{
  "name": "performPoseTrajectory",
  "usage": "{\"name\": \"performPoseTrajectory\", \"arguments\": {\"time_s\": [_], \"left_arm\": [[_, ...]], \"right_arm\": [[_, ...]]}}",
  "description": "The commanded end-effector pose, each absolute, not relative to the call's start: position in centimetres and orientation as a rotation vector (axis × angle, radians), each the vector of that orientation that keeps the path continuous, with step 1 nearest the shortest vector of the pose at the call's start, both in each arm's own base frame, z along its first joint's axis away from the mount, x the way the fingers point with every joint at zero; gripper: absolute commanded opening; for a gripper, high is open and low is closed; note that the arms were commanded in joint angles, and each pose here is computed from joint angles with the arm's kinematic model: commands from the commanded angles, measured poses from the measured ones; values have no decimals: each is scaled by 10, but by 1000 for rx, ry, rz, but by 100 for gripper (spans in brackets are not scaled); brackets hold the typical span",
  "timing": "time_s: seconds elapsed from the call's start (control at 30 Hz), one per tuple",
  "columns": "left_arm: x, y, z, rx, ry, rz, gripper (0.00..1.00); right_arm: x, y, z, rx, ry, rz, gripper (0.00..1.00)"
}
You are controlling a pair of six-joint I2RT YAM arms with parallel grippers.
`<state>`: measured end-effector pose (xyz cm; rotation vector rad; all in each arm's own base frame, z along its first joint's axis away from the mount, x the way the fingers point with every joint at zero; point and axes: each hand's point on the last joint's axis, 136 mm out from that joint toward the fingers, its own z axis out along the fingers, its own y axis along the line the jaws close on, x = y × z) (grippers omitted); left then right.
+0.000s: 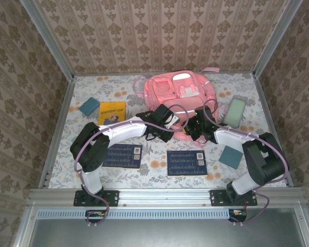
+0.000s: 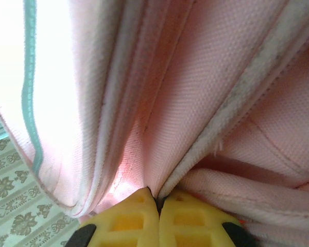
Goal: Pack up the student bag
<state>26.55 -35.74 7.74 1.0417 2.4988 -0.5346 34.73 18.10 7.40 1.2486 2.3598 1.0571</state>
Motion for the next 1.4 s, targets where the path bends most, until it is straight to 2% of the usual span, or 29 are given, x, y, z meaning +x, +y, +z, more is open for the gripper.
{"name": "performPoseTrajectory", "arguments": {"time_s": [0.0,0.23,0.57,1.03,1.37], "left_arm": [[279,-345,112,975,2429,-591,0],[295,-320,101,947,2471,-497,0],[344,-279,89,797,2552,-371,0],[443,-255,65,614,2613,-232,0],[444,-257,69,666,2594,-293,0]], "right_arm": [[343,164,87,1198,2358,939,0],[335,157,93,1182,2361,907,0],[325,150,109,1153,2332,912,0],[312,146,128,1107,2329,919,0],[328,166,137,1023,2361,1003,0]]}}
